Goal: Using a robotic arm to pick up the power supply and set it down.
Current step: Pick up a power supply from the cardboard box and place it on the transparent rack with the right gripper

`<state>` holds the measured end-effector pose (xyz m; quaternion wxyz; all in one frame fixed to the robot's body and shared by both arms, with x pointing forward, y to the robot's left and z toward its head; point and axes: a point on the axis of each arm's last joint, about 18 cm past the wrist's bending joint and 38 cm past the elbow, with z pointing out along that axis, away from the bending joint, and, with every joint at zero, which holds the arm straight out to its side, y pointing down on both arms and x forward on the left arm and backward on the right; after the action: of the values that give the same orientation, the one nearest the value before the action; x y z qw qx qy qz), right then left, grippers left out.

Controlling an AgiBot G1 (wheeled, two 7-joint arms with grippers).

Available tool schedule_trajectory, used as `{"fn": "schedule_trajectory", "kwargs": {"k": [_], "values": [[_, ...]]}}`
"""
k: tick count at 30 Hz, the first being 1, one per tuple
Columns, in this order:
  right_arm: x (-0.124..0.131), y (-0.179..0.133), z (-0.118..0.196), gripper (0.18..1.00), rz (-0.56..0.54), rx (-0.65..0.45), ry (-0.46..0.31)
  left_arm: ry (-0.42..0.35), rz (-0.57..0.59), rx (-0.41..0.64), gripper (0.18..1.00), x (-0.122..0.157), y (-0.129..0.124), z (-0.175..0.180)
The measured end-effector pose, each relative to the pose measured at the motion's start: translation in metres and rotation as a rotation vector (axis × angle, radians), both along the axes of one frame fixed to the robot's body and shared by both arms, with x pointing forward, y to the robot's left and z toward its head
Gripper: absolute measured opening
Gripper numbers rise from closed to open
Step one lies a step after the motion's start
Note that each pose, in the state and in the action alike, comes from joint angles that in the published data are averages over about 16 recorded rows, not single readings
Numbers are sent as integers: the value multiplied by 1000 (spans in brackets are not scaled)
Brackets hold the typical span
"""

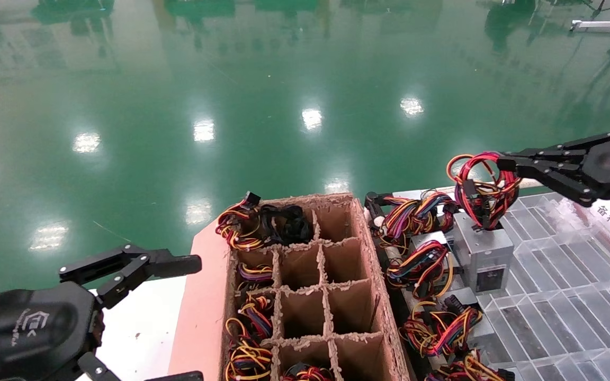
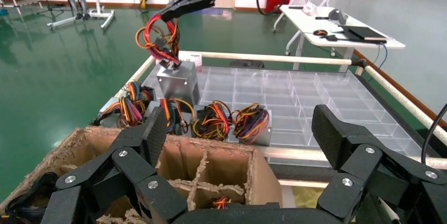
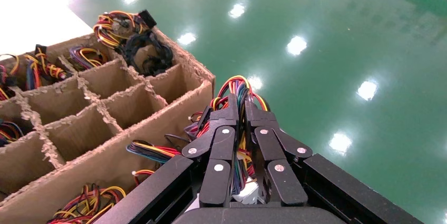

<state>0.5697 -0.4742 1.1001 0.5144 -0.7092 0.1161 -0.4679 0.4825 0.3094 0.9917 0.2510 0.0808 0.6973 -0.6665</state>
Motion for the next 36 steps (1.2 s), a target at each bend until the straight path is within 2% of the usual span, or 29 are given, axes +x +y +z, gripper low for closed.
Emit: {"fn": "schedule_trajectory", "kwargs": {"k": [13,27,36], "values": [[22,-1,-20,197,-41,20,5,0,0,0,1001,0,0,0],[50,-19,-42,197,-181,77,1,0,0,0,1001,0,0,0],[52,-23,-51,197,-190,103,-15,0,0,0,1001,0,0,0]]}}
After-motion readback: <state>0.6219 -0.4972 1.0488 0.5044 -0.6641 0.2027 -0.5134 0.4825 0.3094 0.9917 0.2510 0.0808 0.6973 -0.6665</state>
